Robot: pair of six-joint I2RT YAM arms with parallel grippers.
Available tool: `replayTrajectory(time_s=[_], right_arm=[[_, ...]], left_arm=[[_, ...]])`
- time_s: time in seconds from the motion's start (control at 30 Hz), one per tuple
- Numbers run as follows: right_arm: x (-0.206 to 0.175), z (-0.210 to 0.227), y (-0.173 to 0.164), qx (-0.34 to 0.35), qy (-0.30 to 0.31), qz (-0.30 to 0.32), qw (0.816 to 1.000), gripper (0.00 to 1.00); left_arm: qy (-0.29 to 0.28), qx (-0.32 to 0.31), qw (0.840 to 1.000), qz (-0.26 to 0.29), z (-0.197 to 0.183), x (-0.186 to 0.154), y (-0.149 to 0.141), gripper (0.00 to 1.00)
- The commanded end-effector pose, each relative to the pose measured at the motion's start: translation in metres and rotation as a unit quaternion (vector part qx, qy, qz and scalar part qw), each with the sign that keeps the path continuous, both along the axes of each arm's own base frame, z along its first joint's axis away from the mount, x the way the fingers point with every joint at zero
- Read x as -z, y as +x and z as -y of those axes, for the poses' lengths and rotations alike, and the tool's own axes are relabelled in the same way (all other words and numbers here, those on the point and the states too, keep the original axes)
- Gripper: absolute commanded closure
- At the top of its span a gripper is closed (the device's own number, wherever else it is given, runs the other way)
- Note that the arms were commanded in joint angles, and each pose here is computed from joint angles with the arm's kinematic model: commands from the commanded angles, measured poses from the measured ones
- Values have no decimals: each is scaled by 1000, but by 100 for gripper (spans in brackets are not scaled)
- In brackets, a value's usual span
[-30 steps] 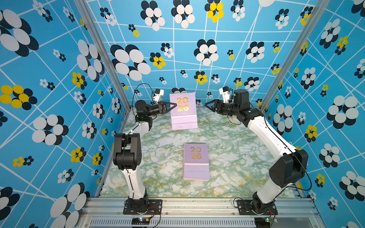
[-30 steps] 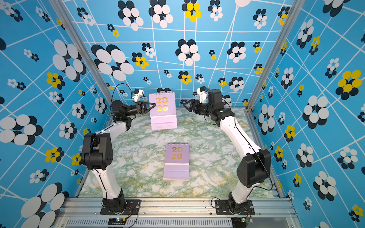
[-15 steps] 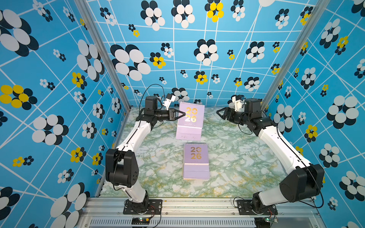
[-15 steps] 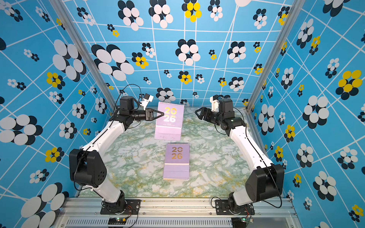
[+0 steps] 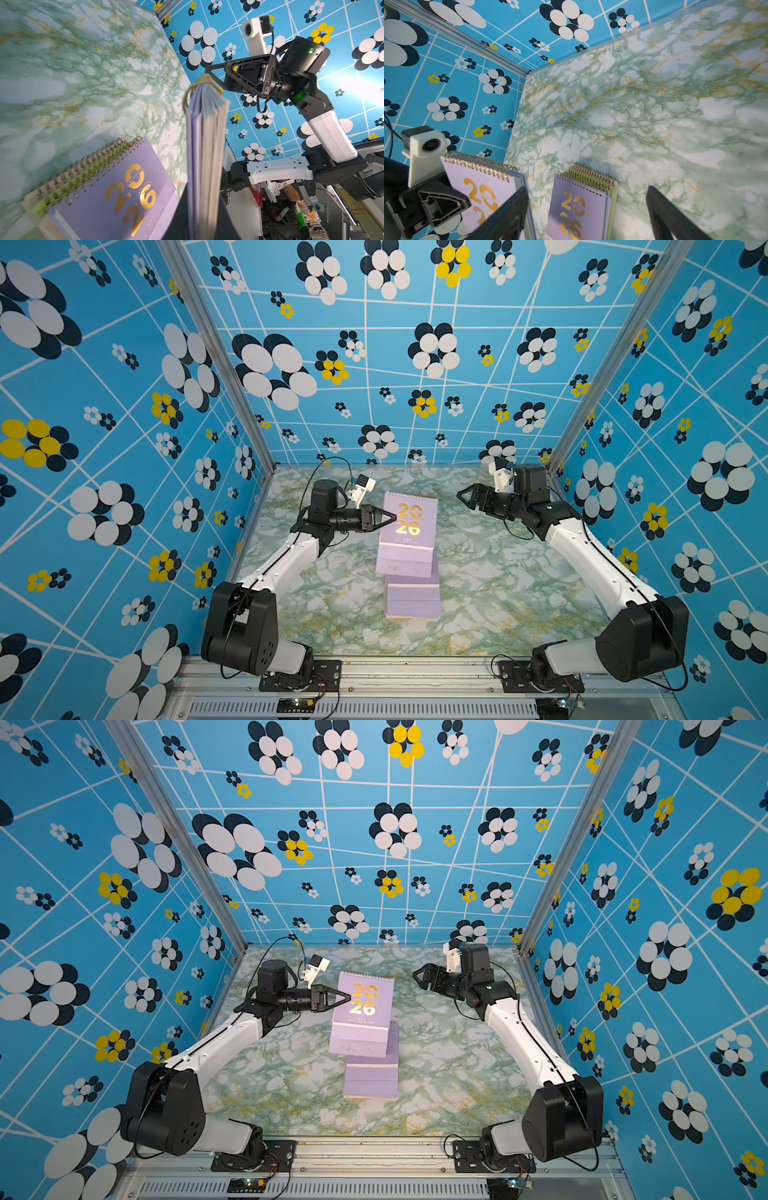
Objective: Stack the calendars
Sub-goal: Place the calendar at the calendar.
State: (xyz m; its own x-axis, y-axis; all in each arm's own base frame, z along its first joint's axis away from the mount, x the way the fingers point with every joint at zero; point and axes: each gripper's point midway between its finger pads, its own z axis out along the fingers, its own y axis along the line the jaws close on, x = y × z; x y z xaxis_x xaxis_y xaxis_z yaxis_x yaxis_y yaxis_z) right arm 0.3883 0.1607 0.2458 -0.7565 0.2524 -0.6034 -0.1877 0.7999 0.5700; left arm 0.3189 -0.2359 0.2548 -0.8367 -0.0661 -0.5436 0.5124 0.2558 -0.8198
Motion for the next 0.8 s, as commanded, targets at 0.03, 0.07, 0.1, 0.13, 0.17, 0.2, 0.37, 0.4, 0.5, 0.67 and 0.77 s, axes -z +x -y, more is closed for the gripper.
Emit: replayTrajectory(time_s=[0.03, 0.07, 0.1, 0.13, 0.17, 0.2, 0.37, 0.4, 0.5, 0.67, 0.77], right_arm=[[14, 9, -9, 12, -12, -18, 1000, 3], [19, 13, -10, 21, -19, -22, 999, 1], [21, 15, -10, 26, -23, -23, 999, 1], [21, 17, -11, 28, -26, -21, 999, 1], [23, 20, -11, 33, -29, -24, 999, 1], [23, 21, -12, 35, -31, -24, 999, 1], [23, 29, -16, 46, -51, -21, 997, 1], [23, 30, -17, 47, -53, -21, 997, 1], [25, 30, -18, 45, -54, -22, 997, 1], [32, 26, -23, 33, -47, -34, 998, 1], [38, 23, -26, 26, -39, -42, 998, 1]], left_arm=[[-13, 10, 999, 33, 7, -16, -21, 100], [-12, 11, 999, 30, 8, -14, -25, 100], [-11, 13, 1000, 26, 10, -10, -28, 100], [-13, 15, 1000, 20, 13, -6, -31, 100], [-14, 17, 1000, 16, 16, -2, -33, 100], [-15, 18, 1000, 13, 18, 2, -35, 100], [-34, 13, 999, -4, 23, 17, -38, 100], [-44, 13, 999, -5, 24, 18, -38, 100], [-65, 9, 998, -24, 26, 26, -36, 100], [-63, 10, 997, -44, 34, 43, -40, 100], [-45, -2, 998, -49, 32, 54, -41, 100]])
